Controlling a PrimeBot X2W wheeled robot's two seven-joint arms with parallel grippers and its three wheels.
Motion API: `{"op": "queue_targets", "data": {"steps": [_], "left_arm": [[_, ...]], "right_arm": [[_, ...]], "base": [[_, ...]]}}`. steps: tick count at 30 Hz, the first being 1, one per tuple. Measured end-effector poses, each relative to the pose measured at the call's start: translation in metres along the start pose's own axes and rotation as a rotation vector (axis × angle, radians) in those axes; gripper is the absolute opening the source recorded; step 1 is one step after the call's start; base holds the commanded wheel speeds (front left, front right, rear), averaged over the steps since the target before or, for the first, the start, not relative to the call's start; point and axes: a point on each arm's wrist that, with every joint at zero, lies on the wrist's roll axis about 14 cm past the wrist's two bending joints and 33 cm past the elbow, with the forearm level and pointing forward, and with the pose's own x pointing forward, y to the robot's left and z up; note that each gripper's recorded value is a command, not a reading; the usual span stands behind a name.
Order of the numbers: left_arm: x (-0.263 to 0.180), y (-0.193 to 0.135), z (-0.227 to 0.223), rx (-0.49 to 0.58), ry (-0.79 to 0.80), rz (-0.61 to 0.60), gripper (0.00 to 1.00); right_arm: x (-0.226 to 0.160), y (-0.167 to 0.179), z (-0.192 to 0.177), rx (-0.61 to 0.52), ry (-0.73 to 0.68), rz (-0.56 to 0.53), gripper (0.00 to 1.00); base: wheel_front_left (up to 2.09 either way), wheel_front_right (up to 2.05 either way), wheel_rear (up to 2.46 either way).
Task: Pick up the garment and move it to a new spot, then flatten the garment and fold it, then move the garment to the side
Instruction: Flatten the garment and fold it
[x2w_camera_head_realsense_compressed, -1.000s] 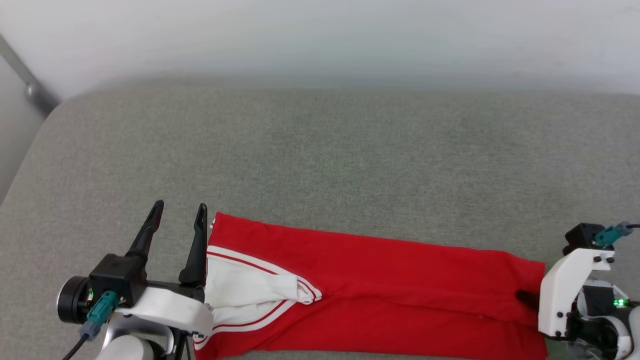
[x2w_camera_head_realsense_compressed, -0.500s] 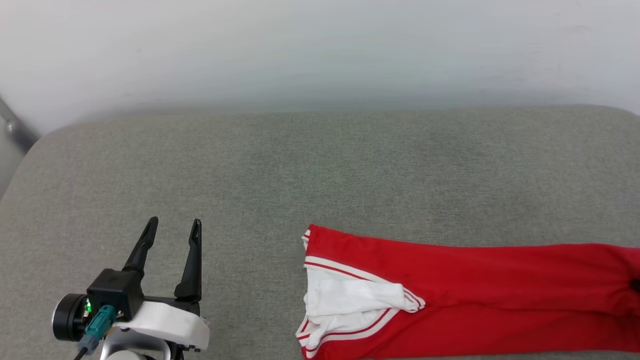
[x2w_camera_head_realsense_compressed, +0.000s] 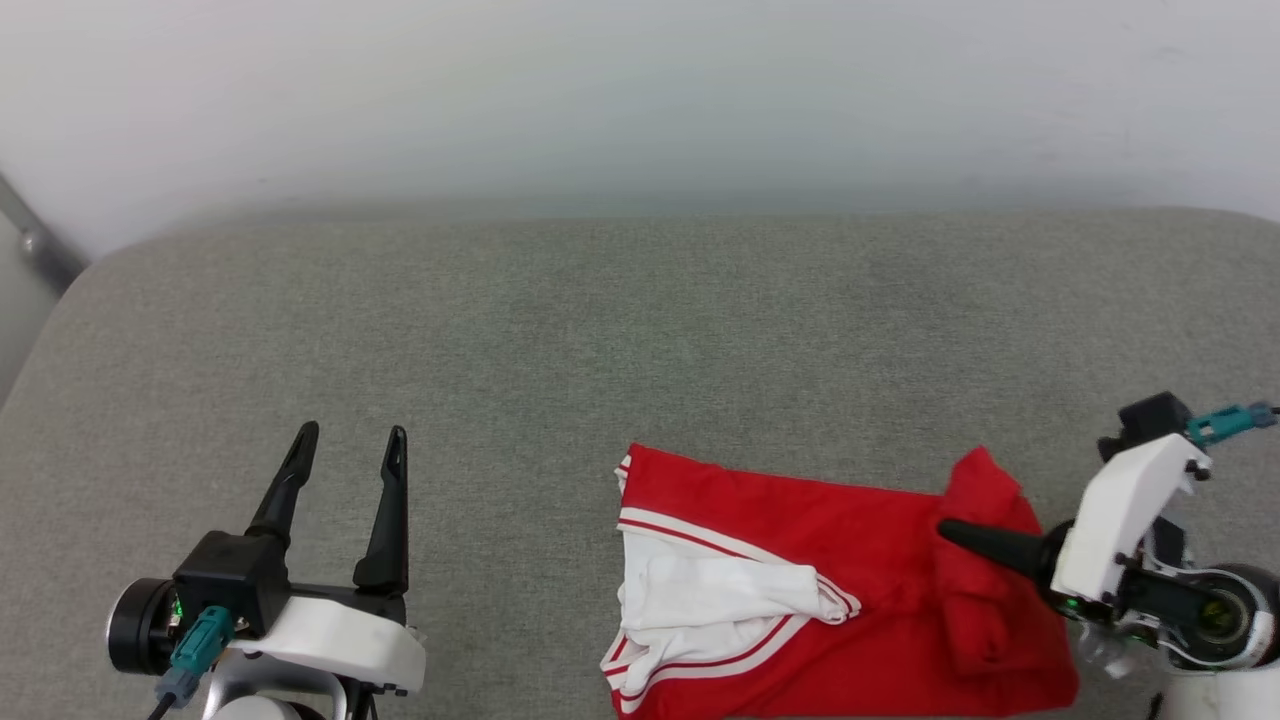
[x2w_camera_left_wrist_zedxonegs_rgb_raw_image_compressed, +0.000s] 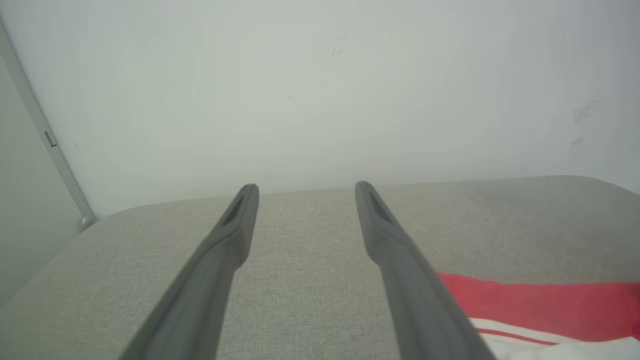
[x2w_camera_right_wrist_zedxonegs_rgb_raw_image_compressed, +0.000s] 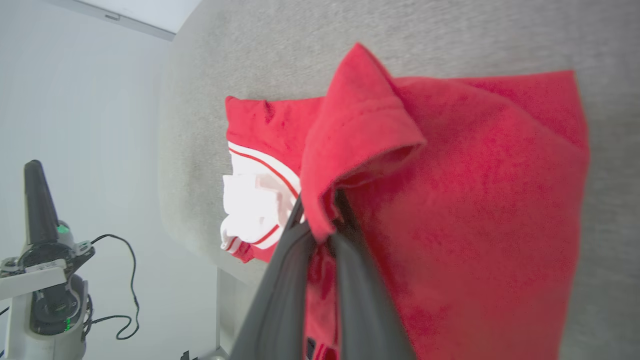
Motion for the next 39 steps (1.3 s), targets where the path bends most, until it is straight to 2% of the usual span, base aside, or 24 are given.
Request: {"op": "queue_targets", "data": {"steps": [3, 7, 13, 14, 15, 16, 17, 21, 26, 31, 35, 39], "left_arm": [[-0.002, 0.001, -0.001, -0.005, 0.006, 0.008, 1.0], [-0.004, 0.007, -0.001, -0.006, 0.006, 0.026, 1.0], [-0.009, 0.02, -0.001, 0.002, 0.01, 0.066, 1.0], [-0.01, 0.023, -0.001, 0.004, 0.01, 0.074, 1.0], [-0.01, 0.025, -0.001, 0.004, 0.011, 0.081, 1.0], [-0.01, 0.028, -0.003, 0.003, 0.015, 0.089, 1.0], [-0.011, 0.029, -0.004, 0.004, 0.019, 0.093, 1.0], [-0.009, 0.031, -0.006, 0.004, 0.021, 0.098, 1.0], [-0.007, 0.027, -0.012, -0.004, 0.035, 0.087, 1.0], [-0.004, 0.019, -0.013, -0.016, 0.037, 0.065, 1.0], [-0.007, 0.013, -0.015, -0.024, 0.044, 0.057, 1.0], [-0.011, 0.015, -0.017, -0.037, 0.054, 0.066, 1.0]], "right_arm": [[0.021, 0.035, -0.006, -0.005, 0.028, 0.135, 0.0], [0.053, 0.077, -0.032, -0.005, 0.098, 0.271, 0.0], [0.086, 0.114, -0.058, -0.048, 0.156, 0.338, 0.0], [0.091, 0.117, -0.061, -0.058, 0.162, 0.34, 0.09], [0.094, 0.12, -0.064, -0.067, 0.172, 0.342, 0.35], [0.097, 0.122, -0.068, -0.074, 0.181, 0.345, 0.8], [0.1, 0.124, -0.071, -0.08, 0.188, 0.346, 1.0], [0.102, 0.131, -0.067, -0.139, 0.159, 0.345, 1.0], [0.086, 0.135, -0.037, -0.31, 0.015, 0.33, 1.0], [0.054, 0.093, 0.034, -0.55, -0.331, 0.127, 1.0], [0.023, 0.048, 0.056, -0.59, -0.49, -0.034, 1.0], [-0.024, 0.011, 0.079, -0.589, -0.683, -0.17, 1.0]], "base": [[0.0, 0.0, 0.0], [0.0, 0.0, 0.0], [0.0, 0.0, 0.0], [0.0, 0.0, 0.0], [0.0, 0.0, 0.0], [0.0, 0.0, 0.0], [0.0, 0.0, 0.0], [0.0, 0.0, 0.0], [0.0, 0.0, 0.0], [0.0, 0.0, 0.0], [0.0, 0.0, 0.0], [0.0, 0.0, 0.0]]}}
